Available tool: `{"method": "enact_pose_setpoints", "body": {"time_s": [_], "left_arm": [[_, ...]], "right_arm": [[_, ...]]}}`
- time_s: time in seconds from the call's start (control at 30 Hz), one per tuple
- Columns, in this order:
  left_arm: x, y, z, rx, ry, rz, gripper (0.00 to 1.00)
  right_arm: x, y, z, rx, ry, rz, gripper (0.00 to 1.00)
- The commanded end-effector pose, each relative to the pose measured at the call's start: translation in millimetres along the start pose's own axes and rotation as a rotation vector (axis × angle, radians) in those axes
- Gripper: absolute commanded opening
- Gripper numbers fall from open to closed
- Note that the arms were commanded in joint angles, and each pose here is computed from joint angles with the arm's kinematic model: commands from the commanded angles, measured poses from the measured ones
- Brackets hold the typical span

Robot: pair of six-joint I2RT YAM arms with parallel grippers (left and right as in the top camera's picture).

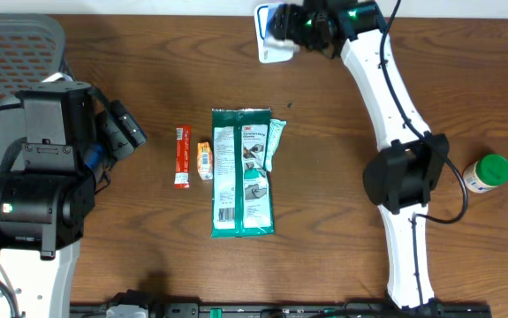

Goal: Scan the item barcode
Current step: 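Carry the swab tub up to the white scanner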

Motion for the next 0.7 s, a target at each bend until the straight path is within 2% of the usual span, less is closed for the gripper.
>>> {"method": "enact_pose_setpoints", "body": {"time_s": [0.0, 0.33, 0.67], "left_arm": [[-2.1, 3.3, 1.6, -0.01, -0.006, -0.014, 0.9], [-2.1, 3.3, 1.6, -0.01, -0.006, -0.014, 0.9], [-2.1, 3.3, 1.6, -0.01, -0.006, -0.014, 0.9]], "right_arm": [[-20.3, -8.7, -1.9, -0.079, -0.102, -0.079, 0.18], [-2.3, -83.1, -14.0, -0.11, -0.225, -0.072, 0.2], [2.9, -95.5, -19.1, -0.105, -0.25, -0.058, 0.2]]}}
Point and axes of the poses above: each gripper's point midway between its finger pads, its own y axis back along the fingers, its own z axis along the line the jaws close on, x = y × z, the point moved 10 cm from there along y, back along the fingers, and after that the axes turned 14 degrees about -y, right-handed, at the moved point
